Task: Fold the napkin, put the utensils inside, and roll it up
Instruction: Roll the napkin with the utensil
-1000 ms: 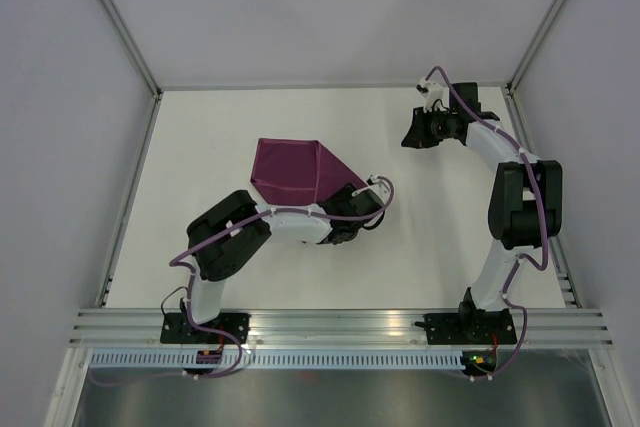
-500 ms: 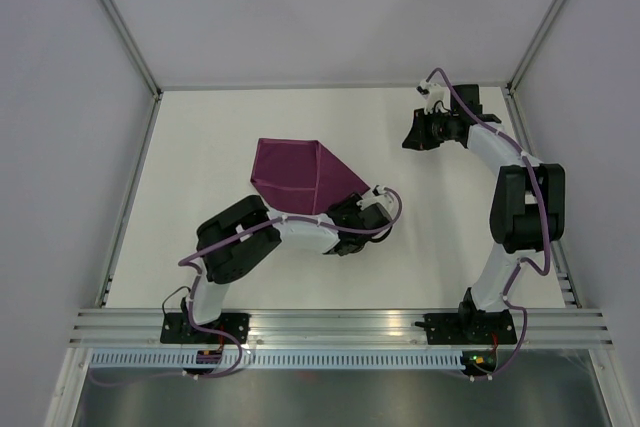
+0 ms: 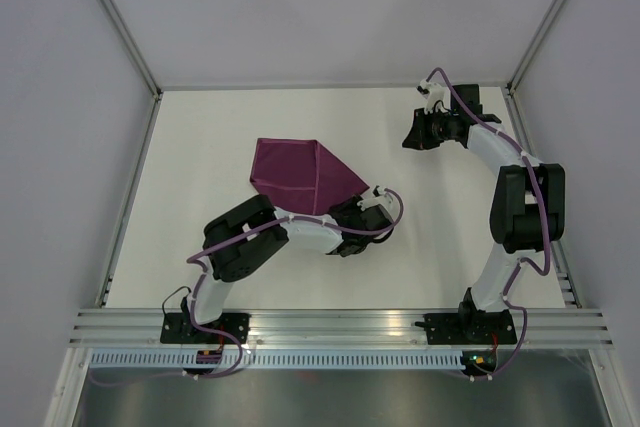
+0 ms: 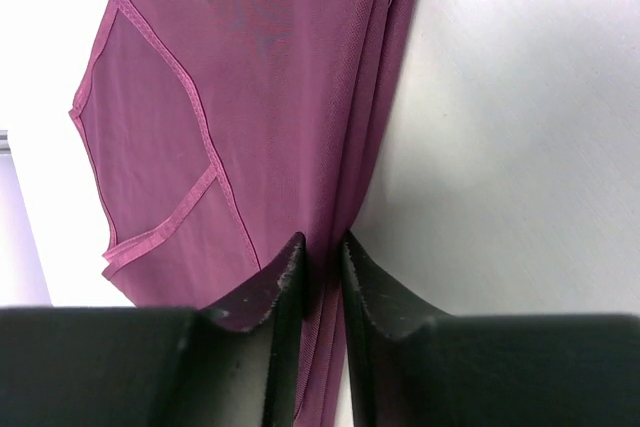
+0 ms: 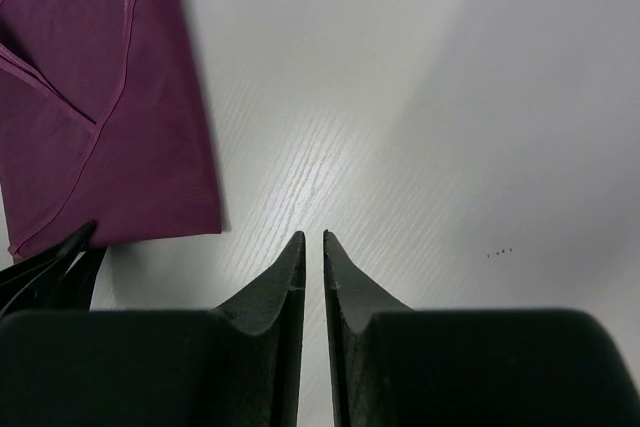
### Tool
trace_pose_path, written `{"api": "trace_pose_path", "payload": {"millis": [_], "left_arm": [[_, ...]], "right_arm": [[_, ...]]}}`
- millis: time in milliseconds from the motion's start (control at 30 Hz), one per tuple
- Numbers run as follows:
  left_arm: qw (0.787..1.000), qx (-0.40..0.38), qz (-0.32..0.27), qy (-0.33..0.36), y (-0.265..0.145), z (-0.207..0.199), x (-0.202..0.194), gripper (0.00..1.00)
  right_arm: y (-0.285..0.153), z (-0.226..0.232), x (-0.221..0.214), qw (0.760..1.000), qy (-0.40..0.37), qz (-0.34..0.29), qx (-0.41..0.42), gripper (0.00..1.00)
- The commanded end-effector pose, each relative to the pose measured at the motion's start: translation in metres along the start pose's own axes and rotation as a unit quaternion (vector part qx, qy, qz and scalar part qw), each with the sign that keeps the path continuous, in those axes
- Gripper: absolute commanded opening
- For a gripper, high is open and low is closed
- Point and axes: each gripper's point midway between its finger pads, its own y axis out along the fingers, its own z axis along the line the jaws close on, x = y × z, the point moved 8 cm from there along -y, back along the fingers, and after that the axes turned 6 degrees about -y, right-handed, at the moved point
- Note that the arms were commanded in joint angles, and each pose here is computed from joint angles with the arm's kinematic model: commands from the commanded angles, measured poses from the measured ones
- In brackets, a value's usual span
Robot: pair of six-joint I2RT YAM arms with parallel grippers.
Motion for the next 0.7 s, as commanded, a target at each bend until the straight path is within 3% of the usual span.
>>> {"api": "trace_pose_path", "payload": {"millis": [0, 167, 300, 667], "left_arm": [[0.991, -0.069, 0.088, 0.068, 0.013, -0.024, -0.054, 0.24], [0.991, -0.076, 0.090, 0.069, 0.014, -0.024, -0.055, 0.17], [0.990, -0.088, 0.089, 0.061, 0.014, -0.022, -0.052, 0.02], [0.975, -0.199, 0.090, 0.034, 0.001, -0.027, -0.041, 0.02]], "right_arm": [[-0.007, 0.000, 0.010, 1.000, -0.020, -0.024, 0.000, 0.17], [-0.006, 0.000, 0.008, 0.999, -0.024, -0.022, 0.000, 0.16], [-0.009, 0.001, 0.009, 0.999, -0.032, -0.024, -0.003, 0.16], [-0.017, 0.006, 0.014, 0.997, -0.074, -0.034, 0.011, 0.16]]}}
